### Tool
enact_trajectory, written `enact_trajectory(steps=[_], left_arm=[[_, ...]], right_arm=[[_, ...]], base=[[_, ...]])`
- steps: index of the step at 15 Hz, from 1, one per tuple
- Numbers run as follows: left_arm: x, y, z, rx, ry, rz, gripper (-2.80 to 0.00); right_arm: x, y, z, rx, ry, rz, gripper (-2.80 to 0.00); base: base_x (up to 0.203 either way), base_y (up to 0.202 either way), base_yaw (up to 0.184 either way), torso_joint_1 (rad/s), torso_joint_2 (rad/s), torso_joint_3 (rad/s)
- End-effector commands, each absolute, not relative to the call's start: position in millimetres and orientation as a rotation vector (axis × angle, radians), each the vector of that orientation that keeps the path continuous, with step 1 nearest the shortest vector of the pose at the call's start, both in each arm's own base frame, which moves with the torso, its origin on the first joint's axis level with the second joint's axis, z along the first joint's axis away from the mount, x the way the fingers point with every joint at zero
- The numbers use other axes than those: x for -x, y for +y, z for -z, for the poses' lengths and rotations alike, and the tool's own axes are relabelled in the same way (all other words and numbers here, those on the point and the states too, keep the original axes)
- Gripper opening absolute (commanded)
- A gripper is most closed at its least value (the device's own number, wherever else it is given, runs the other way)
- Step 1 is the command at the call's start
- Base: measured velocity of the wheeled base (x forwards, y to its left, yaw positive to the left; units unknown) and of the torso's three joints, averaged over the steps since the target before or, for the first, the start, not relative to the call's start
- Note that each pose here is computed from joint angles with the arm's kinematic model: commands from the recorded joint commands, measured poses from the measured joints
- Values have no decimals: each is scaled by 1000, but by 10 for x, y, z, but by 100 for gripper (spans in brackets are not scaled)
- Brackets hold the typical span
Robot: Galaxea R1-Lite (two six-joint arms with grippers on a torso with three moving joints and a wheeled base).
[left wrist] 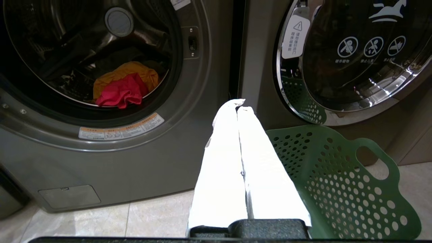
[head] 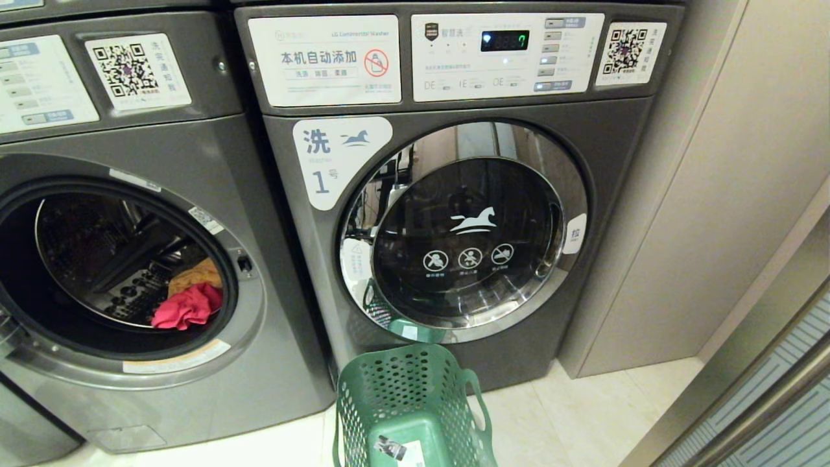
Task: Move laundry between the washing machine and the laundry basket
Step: Open the lid of the washing machine, then pick a cloth and place it into the basket
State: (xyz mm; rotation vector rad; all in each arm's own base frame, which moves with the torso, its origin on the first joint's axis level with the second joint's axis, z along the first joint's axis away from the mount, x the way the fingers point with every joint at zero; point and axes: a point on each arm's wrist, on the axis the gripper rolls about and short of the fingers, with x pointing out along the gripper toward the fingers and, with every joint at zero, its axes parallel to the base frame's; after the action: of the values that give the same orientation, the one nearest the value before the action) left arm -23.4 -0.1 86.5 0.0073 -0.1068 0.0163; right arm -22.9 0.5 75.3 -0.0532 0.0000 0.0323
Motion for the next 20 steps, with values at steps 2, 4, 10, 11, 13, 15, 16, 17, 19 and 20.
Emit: enact_trajectory(steps=[2, 4, 10, 11, 13, 15, 16, 17, 19, 20], left_arm=[[201, 0, -755, -3, -67, -19, -280], [201, 1, -755, 8, -67, -20, -280], [201, 0, -757, 6, -69, -19, -280], [201, 1, -757, 8, -69, -20, -280], [201, 1, -757, 8, -69, -20, -280], [201, 1, -757, 8, -69, -20, -280], [201, 1, -757, 9, -69, -20, -280], [201, 1, -757, 9, -69, -20, -280], [200, 1, -757, 9, -68, -20, -280], [201, 1, -757, 8, -69, -20, -280]], right_arm=[[229, 5, -756, 54, 0, -34, -280], [229, 5, -756, 54, -1, -34, -280], [229, 4, -756, 52, 1, -32, -280], [228, 3, -752, 52, 2, -28, -280], [228, 3, -752, 52, 2, -28, -280], [228, 3, -752, 52, 2, -28, -280], [228, 4, -752, 52, 2, -26, -280], [228, 4, -752, 52, 2, -27, -280], [229, 4, -757, 51, -1, -29, -280], [228, 4, -753, 52, 1, -29, -280]], base=[[0, 0, 0, 0, 0, 0], [0, 0, 0, 0, 0, 0], [0, 0, 0, 0, 0, 0], [0, 0, 0, 0, 0, 0], [-115, 0, 1, 7, 2, 4], [-185, 0, 3, 2, 3, 1], [-153, 0, 3, -12, 7, 7], [-71, 0, -2, 7, 3, 2], [0, 0, 0, 0, 0, 0], [0, 0, 0, 0, 0, 0]])
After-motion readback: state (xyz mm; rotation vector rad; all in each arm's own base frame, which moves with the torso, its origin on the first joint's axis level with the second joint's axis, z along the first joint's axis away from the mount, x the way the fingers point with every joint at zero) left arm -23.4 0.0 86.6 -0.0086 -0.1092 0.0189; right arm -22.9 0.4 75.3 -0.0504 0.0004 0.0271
